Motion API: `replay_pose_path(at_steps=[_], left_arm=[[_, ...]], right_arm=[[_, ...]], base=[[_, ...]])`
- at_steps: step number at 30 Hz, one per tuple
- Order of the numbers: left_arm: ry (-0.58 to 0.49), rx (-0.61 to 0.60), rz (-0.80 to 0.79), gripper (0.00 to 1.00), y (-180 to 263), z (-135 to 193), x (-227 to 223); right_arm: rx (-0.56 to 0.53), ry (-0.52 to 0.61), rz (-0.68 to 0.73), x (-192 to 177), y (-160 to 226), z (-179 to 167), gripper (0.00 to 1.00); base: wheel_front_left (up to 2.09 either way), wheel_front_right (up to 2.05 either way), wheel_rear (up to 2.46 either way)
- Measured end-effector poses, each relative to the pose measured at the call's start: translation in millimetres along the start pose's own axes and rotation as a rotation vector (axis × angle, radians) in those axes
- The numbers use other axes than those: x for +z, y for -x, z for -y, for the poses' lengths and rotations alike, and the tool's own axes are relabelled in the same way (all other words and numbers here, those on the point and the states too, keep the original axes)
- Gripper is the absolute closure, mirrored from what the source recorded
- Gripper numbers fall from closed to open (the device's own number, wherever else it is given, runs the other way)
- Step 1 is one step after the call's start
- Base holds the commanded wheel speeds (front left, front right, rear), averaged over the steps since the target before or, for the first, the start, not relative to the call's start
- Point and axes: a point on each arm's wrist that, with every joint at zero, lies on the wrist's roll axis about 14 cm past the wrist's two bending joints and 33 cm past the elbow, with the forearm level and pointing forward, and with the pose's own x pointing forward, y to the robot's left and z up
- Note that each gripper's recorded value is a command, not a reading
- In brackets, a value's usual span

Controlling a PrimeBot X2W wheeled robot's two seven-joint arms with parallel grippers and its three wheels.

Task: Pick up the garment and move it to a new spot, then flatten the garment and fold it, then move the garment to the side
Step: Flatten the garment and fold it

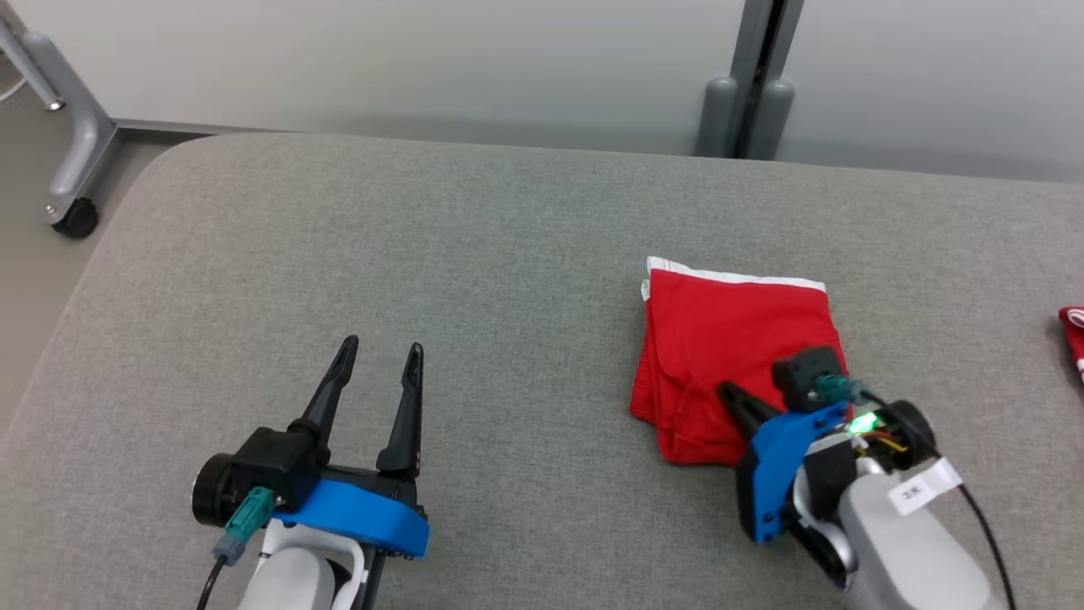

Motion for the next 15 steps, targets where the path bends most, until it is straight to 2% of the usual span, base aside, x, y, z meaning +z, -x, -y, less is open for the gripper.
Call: replay_pose_path(at_steps=[5,9,11,14,15], left_arm=[[0.003,0.024,0.003,0.00,4.1,-7.7,1.3],[0.004,0.030,0.015,0.00,5.1,-10.2,5.1],[0.007,0.028,0.019,0.00,5.6,-9.1,5.8],[0.006,0.028,0.031,0.00,4.9,-9.4,9.5],[0.007,0.032,0.034,0.00,4.9,-10.1,10.1]], right_arm=[[0.175,0.034,-0.081,-23.3,-4.4,-67.3,1.00],[0.322,-0.014,-0.106,-35.1,16.4,-120.6,1.00],[0.351,-0.048,-0.064,-24.0,25.3,-127.6,1.00],[0.316,-0.110,0.074,6.8,37.6,-109.1,1.00],[0.287,-0.126,0.131,18.7,42.3,-97.1,0.80]], base=[[0.00,0.00,0.00],[0.00,0.00,0.00],[0.00,0.00,0.00],[0.00,0.00,0.00],[0.00,0.00,0.00]])
